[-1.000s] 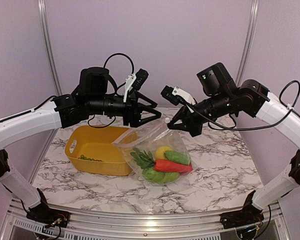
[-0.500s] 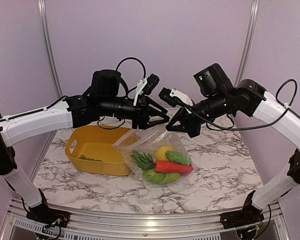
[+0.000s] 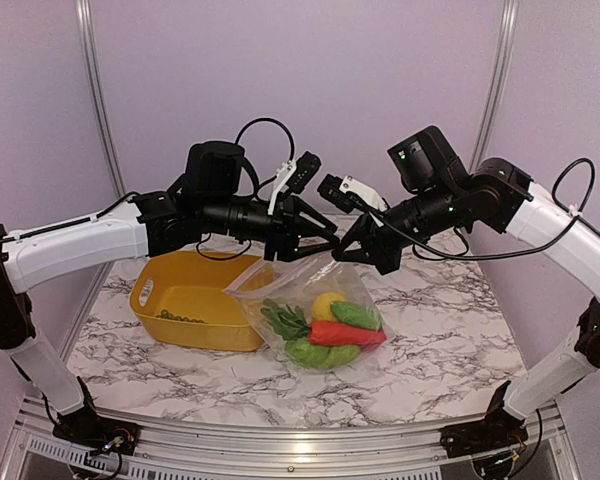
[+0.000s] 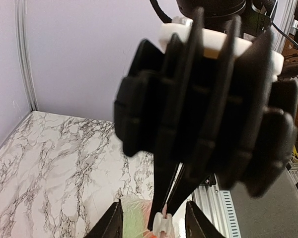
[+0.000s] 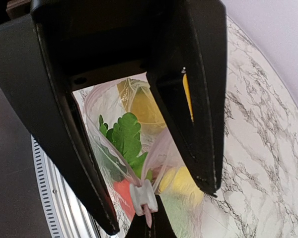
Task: Place the food in the zip-top bag and seal the zipper
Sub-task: Open the zipper of the zipper food storage bag, then zip the zipper of the food storage bag.
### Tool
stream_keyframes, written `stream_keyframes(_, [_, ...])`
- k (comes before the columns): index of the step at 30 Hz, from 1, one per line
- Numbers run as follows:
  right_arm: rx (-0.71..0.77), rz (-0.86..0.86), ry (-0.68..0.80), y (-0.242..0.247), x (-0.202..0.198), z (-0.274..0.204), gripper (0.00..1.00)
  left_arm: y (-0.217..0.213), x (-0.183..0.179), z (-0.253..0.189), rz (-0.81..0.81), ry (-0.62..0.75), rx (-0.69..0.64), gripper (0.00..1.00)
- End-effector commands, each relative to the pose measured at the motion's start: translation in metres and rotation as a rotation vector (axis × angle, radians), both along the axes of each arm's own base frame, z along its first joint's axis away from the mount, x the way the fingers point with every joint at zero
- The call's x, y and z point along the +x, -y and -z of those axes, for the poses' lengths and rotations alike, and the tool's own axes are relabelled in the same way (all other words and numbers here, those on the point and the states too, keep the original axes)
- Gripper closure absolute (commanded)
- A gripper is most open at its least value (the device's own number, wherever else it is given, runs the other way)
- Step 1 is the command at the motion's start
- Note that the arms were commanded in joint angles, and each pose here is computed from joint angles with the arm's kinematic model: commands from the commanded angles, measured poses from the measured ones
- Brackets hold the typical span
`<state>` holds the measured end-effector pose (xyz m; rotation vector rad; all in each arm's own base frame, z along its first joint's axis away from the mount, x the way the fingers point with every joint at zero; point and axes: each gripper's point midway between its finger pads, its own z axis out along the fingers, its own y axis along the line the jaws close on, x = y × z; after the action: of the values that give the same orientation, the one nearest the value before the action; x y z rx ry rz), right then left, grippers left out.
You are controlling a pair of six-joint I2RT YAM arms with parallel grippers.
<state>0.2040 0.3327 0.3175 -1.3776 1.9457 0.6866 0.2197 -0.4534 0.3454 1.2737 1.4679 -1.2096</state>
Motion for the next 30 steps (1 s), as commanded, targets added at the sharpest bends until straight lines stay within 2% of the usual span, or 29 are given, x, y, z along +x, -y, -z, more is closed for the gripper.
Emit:
stream_keyframes(1, [0.039,0.004,0.021,-0.004,0.000,-0.015,1.00,0.001,-0.006,0.002,0.030,0.005,0.005,0.56])
stream_keyframes(5, [0.045,0.008,0.019,-0.006,0.001,-0.014,1.00,-0.002,-0.008,0.009,0.032,-0.002,0.034,0.60])
stream_keyframes(13, [0.046,0.008,0.018,-0.009,0.004,-0.013,1.00,-0.006,-0.007,0.017,0.019,0.016,0.069,0.77])
stream_keyframes(22, [0.060,0.036,0.045,-0.005,0.014,-0.017,1.00,-0.012,-0.003,0.022,0.002,-0.011,0.083,0.89])
stream_keyframes(30, [0.120,0.116,0.077,0.017,0.036,-0.035,1.00,-0.028,0.004,0.031,-0.035,-0.055,0.084,0.90])
